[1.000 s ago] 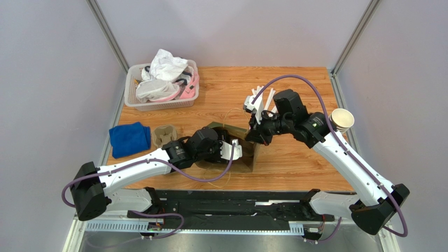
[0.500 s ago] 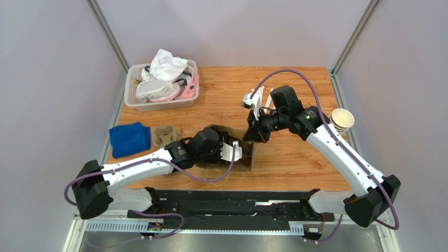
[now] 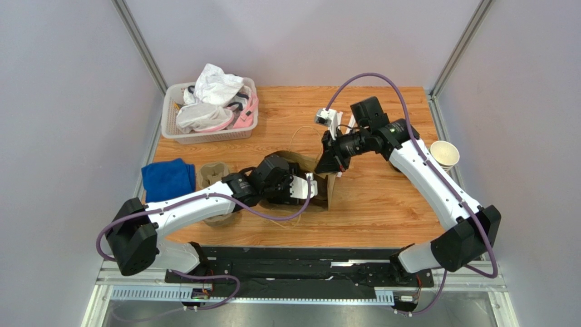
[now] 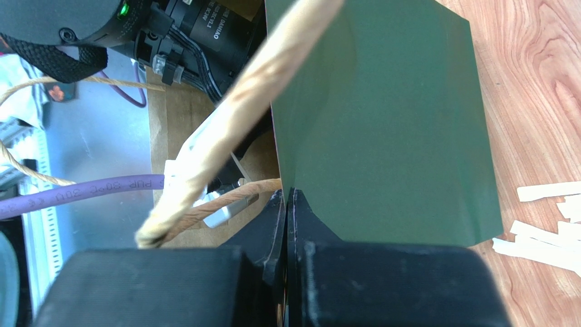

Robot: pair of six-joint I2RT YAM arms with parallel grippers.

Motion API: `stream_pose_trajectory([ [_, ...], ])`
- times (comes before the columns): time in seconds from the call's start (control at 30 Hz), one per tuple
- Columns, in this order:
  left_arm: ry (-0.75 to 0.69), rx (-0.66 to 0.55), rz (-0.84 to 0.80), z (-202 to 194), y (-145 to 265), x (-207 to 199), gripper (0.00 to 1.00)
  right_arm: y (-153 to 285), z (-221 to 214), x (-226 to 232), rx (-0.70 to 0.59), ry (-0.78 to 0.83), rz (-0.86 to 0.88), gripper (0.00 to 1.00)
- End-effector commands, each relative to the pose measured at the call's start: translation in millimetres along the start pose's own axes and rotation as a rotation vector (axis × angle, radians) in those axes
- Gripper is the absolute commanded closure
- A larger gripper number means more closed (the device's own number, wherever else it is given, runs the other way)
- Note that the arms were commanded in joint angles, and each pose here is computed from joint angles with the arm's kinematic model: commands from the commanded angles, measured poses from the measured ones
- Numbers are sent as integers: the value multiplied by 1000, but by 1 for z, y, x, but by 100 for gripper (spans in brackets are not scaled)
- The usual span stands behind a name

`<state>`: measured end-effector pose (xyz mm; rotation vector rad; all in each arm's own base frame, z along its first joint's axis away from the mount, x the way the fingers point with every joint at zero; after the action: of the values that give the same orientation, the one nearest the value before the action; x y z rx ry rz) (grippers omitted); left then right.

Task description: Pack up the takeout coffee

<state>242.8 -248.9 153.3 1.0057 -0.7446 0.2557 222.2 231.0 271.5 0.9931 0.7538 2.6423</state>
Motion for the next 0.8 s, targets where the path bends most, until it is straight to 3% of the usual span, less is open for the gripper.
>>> stream_pose_trajectory([
  [0.0,30,-9,-76,-3,-10,3,100,3,-5,4,66,-80,93,100],
  [0.4,60,51,-243,-12,-27,12,100,-5,1,-43,210,-220,128,100],
  [0.77,110,105,-398,-37,-50,14,100,2,25,-75,197,-219,80,100],
])
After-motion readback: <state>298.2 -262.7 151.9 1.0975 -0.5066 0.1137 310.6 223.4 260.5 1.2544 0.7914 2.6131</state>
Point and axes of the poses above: each gripper's point midway between its finger pads, its own y axis back along the fingers, its own x axis along the line the jaws close on, z = x × y, the point moved 3 cm from there along y, back along the fingers, and after that the axes turned 14 degrees about -y, right-handed, at the moved point
